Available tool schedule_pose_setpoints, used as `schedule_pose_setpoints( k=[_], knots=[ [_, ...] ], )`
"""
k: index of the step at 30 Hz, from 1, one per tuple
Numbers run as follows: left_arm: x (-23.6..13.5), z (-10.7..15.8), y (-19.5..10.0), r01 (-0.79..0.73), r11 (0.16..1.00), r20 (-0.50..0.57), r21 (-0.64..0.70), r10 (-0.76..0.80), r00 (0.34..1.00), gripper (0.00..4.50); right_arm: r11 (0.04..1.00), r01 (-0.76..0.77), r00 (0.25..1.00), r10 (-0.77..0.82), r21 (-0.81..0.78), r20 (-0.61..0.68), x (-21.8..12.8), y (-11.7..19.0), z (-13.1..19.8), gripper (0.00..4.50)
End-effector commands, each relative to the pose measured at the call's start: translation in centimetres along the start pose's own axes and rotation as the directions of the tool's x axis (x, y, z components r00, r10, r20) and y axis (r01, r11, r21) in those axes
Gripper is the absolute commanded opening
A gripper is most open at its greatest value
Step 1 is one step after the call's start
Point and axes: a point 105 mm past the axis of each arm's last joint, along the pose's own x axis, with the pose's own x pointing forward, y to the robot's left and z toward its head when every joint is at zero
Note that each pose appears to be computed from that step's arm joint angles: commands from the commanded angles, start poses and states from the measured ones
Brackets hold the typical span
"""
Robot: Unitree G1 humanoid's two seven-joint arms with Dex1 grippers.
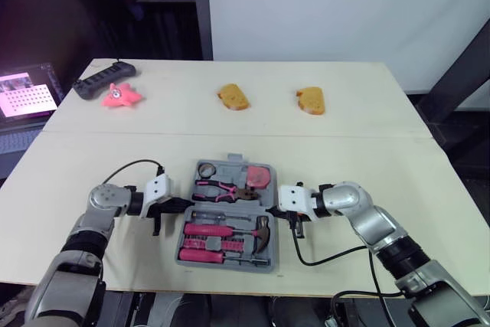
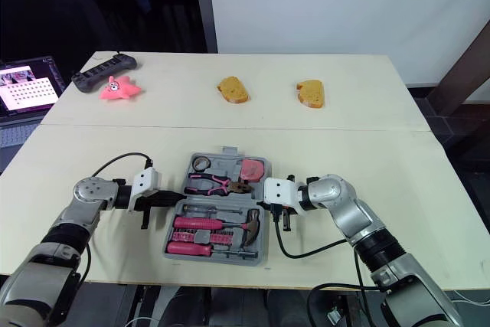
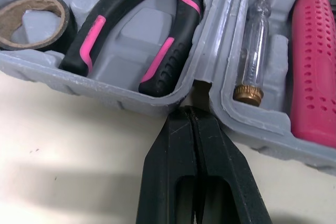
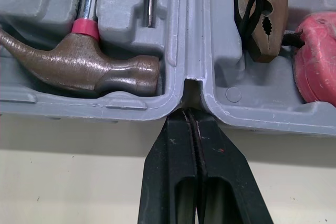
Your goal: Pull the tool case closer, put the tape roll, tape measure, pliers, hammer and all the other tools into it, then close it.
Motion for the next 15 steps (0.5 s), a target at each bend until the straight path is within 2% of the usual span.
schedule_pose_setpoints(
  k=[1,6,15],
  knots=[
    [1.1,0.9,-0.8,0.065,0.998,0.041,0.003,-0.065,0.997,0.01,0.999,0.005,0.999,-0.003,-0.040,0.039,0.4,-0.2,1.6,0.00],
    [0.3,0.7,-0.8,0.036,0.999,0.029,-0.013,-0.036,0.999,0.01,0.999,0.011,0.999,-0.009,-0.044,0.043,0.4,-0.3,2.0,0.00],
    [0.9,0.5,-2.5,0.063,0.998,0.037,-0.028,-0.062,0.997,0.01,1.000,-0.008,0.999,0.009,-0.013,0.041,0.7,1.2,2.1,0.00]
  ],
)
